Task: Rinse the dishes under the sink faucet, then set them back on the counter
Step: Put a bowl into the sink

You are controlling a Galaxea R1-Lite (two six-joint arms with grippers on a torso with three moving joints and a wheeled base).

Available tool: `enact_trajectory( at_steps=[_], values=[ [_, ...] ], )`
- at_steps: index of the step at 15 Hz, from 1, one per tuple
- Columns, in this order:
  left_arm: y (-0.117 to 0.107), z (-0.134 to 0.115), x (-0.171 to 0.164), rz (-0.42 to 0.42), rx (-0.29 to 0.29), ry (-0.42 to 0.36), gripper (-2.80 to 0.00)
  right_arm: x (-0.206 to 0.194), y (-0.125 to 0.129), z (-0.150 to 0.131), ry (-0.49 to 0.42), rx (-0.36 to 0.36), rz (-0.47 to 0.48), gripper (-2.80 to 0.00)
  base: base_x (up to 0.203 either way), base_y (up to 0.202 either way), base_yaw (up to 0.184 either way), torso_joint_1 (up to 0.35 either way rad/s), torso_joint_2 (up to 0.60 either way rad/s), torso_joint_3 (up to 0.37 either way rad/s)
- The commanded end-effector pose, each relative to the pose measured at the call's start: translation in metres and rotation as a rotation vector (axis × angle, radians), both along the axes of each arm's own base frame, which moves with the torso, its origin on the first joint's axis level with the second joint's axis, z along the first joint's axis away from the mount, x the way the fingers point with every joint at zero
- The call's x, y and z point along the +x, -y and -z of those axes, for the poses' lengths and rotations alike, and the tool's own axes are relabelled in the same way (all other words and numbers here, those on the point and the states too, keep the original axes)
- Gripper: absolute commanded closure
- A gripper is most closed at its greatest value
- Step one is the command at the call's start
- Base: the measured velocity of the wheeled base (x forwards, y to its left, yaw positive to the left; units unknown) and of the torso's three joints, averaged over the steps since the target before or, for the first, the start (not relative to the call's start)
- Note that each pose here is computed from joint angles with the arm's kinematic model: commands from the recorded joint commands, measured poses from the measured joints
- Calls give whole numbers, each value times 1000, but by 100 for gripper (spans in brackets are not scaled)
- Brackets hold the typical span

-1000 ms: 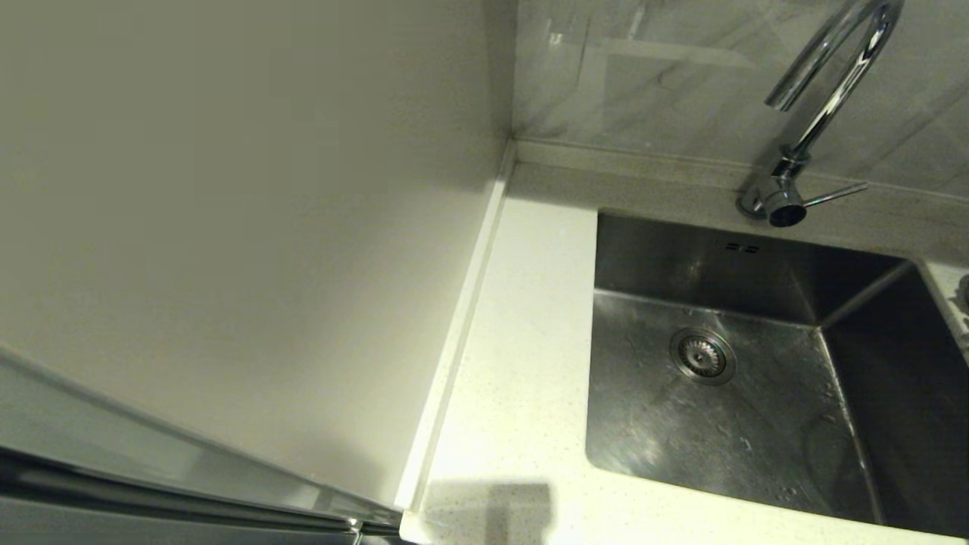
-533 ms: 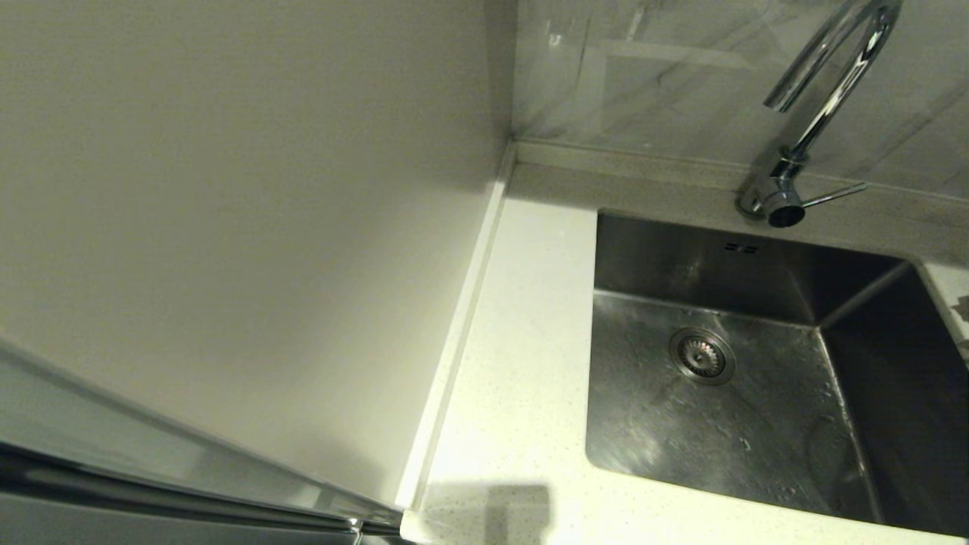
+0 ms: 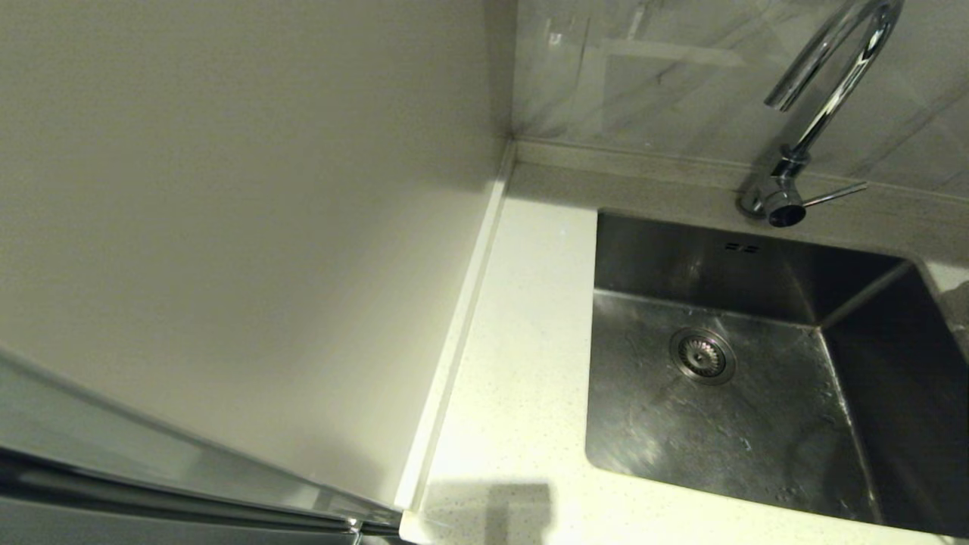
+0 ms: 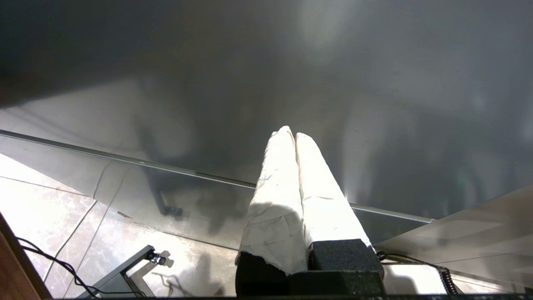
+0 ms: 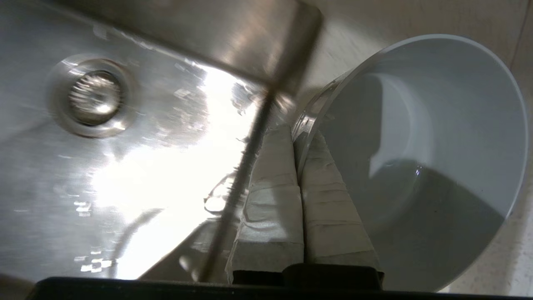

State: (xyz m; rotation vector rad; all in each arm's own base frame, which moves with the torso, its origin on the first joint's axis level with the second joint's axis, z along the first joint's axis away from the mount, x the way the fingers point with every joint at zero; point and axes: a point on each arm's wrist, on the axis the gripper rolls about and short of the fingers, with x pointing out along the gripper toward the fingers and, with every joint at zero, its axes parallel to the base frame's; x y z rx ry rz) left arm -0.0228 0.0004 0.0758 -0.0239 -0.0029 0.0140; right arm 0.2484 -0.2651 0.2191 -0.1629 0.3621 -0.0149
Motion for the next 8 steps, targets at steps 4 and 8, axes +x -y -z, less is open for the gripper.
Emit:
enact_trajectory(
  at_steps=[4,8],
  values=[
    [0,0,0,0,-1,3,0,-47,-93,-58,103,1,-71,0,0,0,0,0,0,0],
    [0,0,0,0,-1,3,0,-99,-178,-57,-124,270,-165,0,0,0,0,0,0,0]
  ],
)
